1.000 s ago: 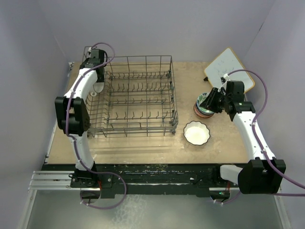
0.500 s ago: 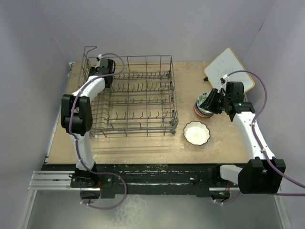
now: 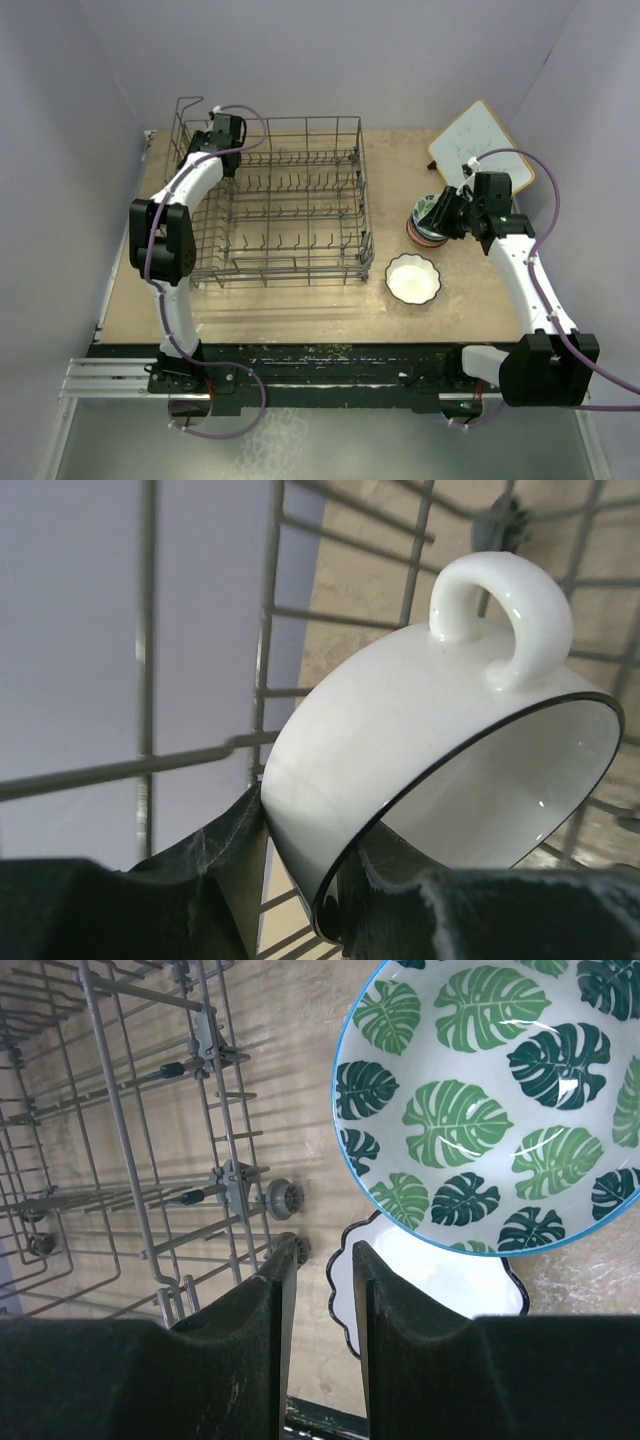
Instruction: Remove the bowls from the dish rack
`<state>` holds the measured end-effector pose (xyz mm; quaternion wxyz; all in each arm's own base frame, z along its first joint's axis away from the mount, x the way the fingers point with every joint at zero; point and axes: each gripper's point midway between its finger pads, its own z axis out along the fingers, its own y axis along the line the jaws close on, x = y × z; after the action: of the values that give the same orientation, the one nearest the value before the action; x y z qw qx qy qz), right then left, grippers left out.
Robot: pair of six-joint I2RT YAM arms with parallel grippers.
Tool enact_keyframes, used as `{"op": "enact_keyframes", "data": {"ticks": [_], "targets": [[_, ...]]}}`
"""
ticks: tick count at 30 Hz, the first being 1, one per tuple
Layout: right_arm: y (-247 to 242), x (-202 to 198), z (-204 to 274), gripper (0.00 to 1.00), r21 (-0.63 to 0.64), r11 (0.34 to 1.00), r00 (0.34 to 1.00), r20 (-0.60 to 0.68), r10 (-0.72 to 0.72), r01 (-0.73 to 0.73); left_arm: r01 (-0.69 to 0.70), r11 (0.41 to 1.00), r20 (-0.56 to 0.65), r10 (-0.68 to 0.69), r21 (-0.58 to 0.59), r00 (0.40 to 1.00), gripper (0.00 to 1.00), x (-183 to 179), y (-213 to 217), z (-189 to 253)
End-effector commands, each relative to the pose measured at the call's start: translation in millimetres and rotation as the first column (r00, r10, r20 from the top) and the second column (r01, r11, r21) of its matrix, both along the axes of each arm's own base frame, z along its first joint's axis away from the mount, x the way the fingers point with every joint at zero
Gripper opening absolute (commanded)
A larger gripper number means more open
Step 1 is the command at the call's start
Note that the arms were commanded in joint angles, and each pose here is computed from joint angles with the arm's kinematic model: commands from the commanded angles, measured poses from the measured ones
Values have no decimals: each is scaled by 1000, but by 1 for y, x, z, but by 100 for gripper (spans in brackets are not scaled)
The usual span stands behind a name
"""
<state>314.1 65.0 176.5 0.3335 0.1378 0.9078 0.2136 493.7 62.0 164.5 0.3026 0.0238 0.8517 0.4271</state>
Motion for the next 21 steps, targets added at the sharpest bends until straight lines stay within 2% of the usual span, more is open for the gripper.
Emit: {"op": "enact_keyframes", "data": {"ticks": [1,5,9,13,17,21], "targets": [[5,2,15,31,20,999,997,66,34,-36,86,994,270,-63,-74,961,6,13,-27,117],[7,2,16,31,30,999,997,69,39,-41,111,990,312,-78,-91,947,5,9,-29,145],[5,2,25,30,28,999,995,91,27,-30,199,949,348,-106,-244,932,5,3,-50,154],[-1,11,45,29,0,1000,986,166,0,0,304,826,353,-138,-476,926,5,3,-98,146],[7,17,66,30,-2,999,973,226,48,-49,401,690,361,-212,-603,908,6,-6,-154,146],[12,22,91,34,-99,991,953,280,117,-92,446,515,370,-249,-732,895,5,-23,-196,148]]}}
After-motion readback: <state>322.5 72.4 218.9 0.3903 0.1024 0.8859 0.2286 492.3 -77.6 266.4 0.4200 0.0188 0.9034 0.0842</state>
